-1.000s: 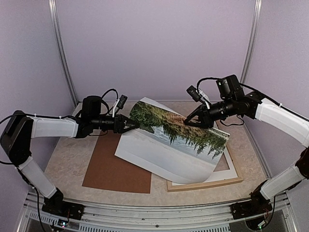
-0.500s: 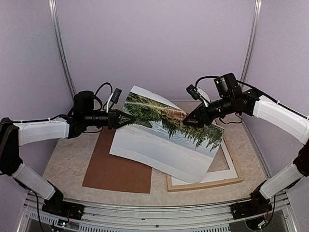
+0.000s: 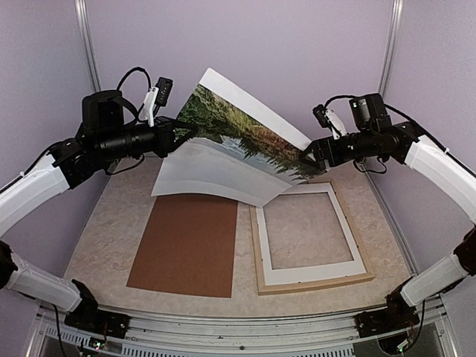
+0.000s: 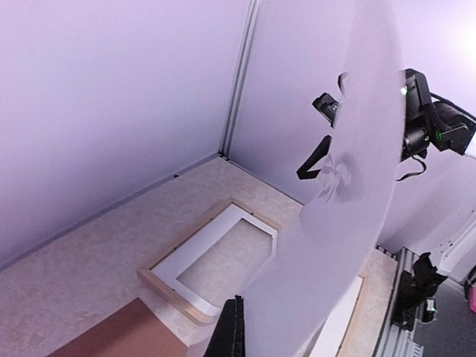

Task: Put the photo into the frame
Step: Pass from the right arm to the left, then turn over the photo.

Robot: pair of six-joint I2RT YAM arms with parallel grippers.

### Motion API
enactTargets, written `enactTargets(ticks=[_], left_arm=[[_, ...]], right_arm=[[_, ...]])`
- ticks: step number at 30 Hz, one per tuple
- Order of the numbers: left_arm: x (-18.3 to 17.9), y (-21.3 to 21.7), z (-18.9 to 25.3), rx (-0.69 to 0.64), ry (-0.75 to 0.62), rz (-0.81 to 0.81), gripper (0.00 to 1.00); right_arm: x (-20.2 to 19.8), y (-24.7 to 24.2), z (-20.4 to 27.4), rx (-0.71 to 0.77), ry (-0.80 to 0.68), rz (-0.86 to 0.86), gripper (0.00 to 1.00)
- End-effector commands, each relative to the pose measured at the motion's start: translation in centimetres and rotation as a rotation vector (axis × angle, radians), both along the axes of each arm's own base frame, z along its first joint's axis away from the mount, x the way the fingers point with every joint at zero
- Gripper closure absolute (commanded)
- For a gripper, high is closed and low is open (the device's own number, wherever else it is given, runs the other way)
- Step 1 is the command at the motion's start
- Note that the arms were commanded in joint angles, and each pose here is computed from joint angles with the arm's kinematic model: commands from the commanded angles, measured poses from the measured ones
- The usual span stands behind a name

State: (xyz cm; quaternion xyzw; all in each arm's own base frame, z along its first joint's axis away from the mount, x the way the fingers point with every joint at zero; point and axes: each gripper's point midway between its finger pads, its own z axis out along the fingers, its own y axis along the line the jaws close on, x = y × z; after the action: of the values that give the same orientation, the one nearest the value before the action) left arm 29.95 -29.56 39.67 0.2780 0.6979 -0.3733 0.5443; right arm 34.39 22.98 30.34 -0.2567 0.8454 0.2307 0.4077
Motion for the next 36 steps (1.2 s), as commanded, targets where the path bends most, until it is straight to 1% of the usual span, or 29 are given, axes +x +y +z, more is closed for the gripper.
enactTargets(ticks=[1, 3, 6, 11, 14, 18, 22, 27, 32, 36], left_arm=[[-0.6, 1.4, 3.1, 0.114, -0.118, 0.215, 1.00], [-1.2, 0.9, 3.9, 0.157, -0.158, 0.259, 1.00], [-1.4, -0.1, 3.5, 0.228, -0.192, 0.316, 1.00], [-1.2, -2.0, 0.9, 0.354, -0.210, 0.378, 1.00], [-1.0, -3.7, -1.4, 0.442, -0.209, 0.398, 1.00], [-1.5, -5.7, -3.2, 0.550, -0.251, 0.436, 1.00], [-3.8, -8.9, -4.0, 0.613, -0.304, 0.392, 1.00], [-7.7, -14.0, -5.3, 0.686, -0.369, 0.273, 1.00], [-9.6, -17.4, -6.0, 0.763, -0.441, 0.253, 1.00], [-12.2, -19.9, -7.6, 0.799, -0.475, 0.161, 1.00]], right_arm=[[2.0, -5.8, 0.3, -0.022, 0.039, -0.264, 0.15], [2.7, -8.1, -0.1, -0.035, 0.054, -0.350, 0.15], [3.6, -11.6, -0.8, -0.070, 0.073, -0.461, 0.15], [4.2, -16.5, -2.4, -0.164, 0.104, -0.621, 0.15], [4.4, -17.9, -3.1, -0.190, 0.116, -0.664, 0.15], [4.7, -18.4, -3.9, -0.199, 0.130, -0.680, 0.15], [4.7, -18.5, -4.6, -0.202, 0.143, -0.682, 0.15], [5.0, -18.8, -4.8, -0.206, 0.147, -0.687, 0.15], [5.2, -19.2, -5.2, -0.208, 0.155, -0.686, 0.15], [5.3, -19.8, -5.4, -0.212, 0.159, -0.693, 0.15]])
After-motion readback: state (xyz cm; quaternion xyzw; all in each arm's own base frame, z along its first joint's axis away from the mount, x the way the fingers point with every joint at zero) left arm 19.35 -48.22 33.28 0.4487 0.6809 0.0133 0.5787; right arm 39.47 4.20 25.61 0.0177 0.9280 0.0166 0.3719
